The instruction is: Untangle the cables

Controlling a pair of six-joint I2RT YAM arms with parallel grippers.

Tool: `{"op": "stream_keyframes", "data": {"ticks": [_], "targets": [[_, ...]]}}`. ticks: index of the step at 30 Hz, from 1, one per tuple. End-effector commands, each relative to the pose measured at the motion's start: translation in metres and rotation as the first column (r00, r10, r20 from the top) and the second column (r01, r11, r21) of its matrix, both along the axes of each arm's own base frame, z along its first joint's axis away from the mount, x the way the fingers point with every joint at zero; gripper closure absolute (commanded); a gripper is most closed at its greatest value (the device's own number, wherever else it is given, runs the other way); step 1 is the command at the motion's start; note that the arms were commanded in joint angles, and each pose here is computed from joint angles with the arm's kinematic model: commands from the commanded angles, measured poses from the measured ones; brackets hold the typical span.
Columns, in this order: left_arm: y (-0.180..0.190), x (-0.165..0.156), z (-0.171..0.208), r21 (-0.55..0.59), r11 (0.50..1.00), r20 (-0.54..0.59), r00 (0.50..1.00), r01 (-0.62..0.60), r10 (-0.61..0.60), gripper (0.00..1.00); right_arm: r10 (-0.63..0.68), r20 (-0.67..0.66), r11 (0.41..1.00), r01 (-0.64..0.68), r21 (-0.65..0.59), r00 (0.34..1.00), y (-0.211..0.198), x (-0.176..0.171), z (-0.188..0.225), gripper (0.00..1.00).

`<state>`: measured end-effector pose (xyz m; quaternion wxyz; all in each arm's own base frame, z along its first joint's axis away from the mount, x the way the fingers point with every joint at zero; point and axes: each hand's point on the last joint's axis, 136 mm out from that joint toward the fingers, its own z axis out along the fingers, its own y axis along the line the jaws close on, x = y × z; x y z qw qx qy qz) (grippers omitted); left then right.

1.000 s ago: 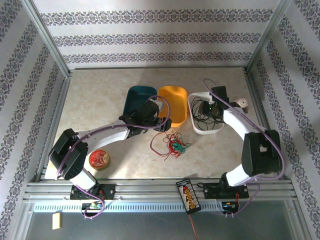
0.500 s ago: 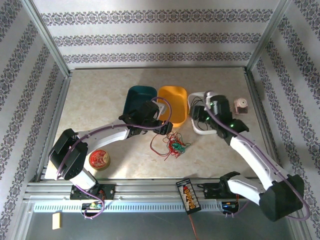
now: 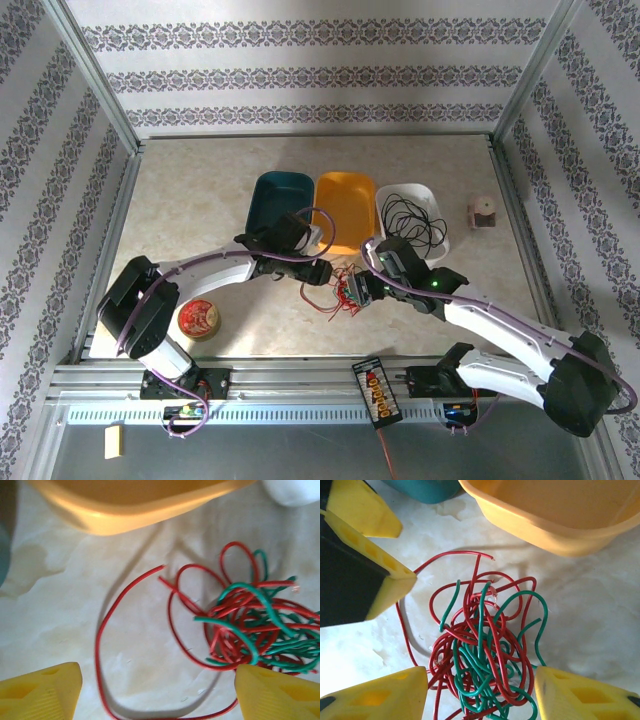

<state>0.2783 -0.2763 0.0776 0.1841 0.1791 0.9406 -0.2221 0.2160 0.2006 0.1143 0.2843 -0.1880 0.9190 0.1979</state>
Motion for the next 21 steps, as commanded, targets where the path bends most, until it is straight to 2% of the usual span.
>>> {"op": "stream_keyframes", "data": {"ticks": [1,7,11,12,15,18,20,21], "targets": [[0.030,-0.016,-0.030,0.159,0.986,-0.117,0.991,-0.047,0.066,0.21,-0.013,0.015,1.000,0.013,-0.020,1.000,-0.001,0.004,0.000,0.42],[0.055,-0.017,-0.049,0.367,0.927,-0.112,0.986,-0.077,0.126,0.26,-0.014,0.033,0.999,0.016,-0.049,0.999,0.002,0.011,0.001,0.42],[0.045,-0.025,-0.060,0.437,0.900,-0.101,0.994,-0.002,0.052,0.34,-0.031,0.050,0.998,0.033,-0.046,0.998,0.000,0.014,0.003,0.43],[0.045,-0.028,-0.064,0.467,0.884,-0.108,0.993,0.013,0.042,0.38,-0.035,0.054,0.998,0.038,-0.046,0.998,-0.001,0.015,0.004,0.43],[0.054,-0.040,-0.079,0.541,0.841,-0.158,0.985,0.028,0.069,0.64,-0.052,0.070,0.997,0.056,-0.047,0.996,-0.005,0.016,0.006,0.43],[0.051,-0.053,-0.092,0.515,0.855,-0.225,0.972,0.057,0.071,0.83,-0.073,0.086,0.996,0.077,-0.037,0.994,-0.009,0.016,0.010,0.43],[0.051,-0.052,-0.091,0.502,0.864,-0.211,0.975,0.044,0.073,0.95,-0.080,0.095,0.996,0.083,-0.030,0.992,-0.011,0.015,0.013,0.43],[0.050,-0.050,-0.087,0.493,0.869,-0.196,0.978,0.039,0.067,0.99,-0.085,0.099,0.996,0.089,-0.029,0.991,-0.012,0.016,0.014,0.43]]}}
